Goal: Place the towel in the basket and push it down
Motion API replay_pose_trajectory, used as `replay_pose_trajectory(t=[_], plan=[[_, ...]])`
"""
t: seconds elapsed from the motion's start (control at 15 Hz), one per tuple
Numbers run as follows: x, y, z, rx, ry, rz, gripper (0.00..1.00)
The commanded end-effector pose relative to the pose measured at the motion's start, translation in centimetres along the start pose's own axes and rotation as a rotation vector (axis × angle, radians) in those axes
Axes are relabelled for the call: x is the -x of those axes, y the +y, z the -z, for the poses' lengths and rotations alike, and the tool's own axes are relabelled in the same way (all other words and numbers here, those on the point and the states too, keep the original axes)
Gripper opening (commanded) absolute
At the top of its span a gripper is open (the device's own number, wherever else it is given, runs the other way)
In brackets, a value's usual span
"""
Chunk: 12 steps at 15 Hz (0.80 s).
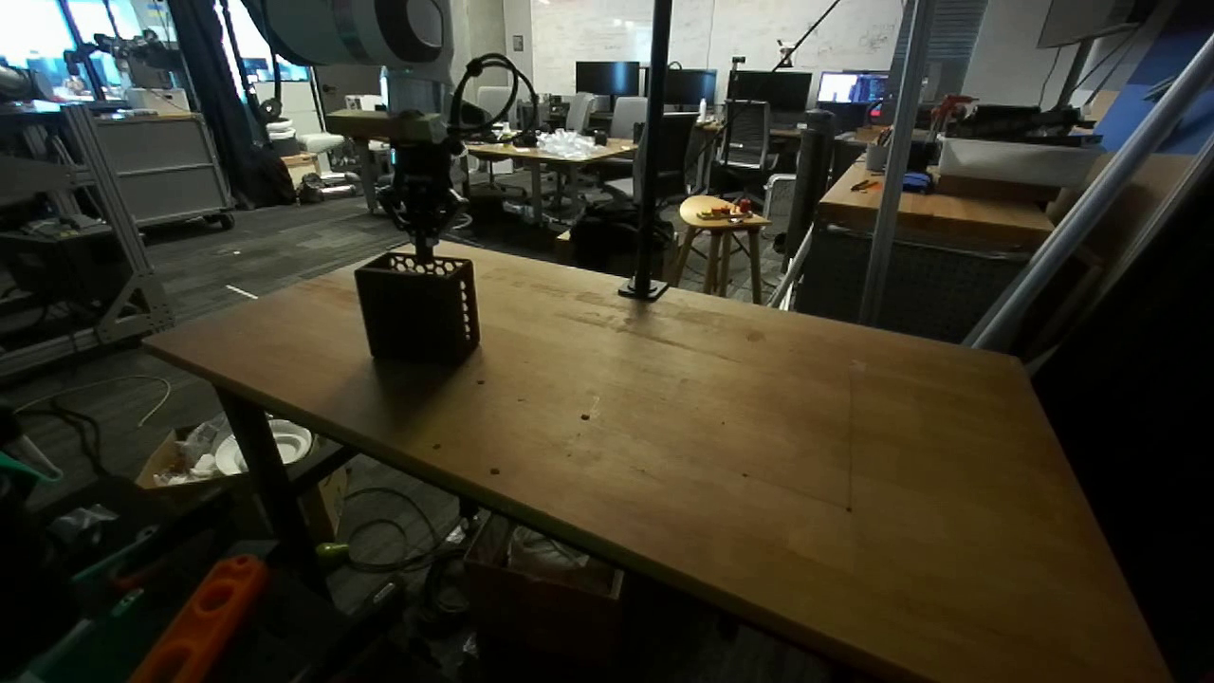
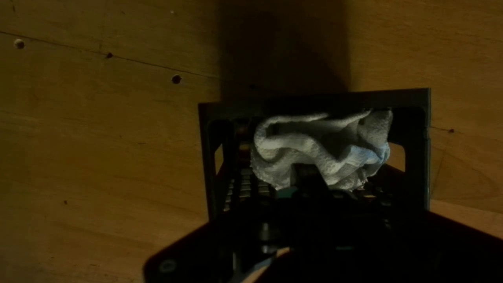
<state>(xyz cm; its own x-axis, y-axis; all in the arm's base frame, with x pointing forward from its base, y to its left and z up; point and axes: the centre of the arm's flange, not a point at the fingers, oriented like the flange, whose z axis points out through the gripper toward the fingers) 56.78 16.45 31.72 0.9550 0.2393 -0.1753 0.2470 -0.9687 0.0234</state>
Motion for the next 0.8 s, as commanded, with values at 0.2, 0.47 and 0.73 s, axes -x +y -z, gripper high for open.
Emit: replay_pose_trajectory(t=[0.2, 0.47, 0.73], plan=[[-0.1, -0.6, -4.7, -0.076, -0.011, 0.027, 0.0], [0.2, -1.5, -10.0, -0.196, -0.059, 0.058, 0.0], [0.5, -1.9, -11.7, -0.301, -0.063, 0.084, 0.0]])
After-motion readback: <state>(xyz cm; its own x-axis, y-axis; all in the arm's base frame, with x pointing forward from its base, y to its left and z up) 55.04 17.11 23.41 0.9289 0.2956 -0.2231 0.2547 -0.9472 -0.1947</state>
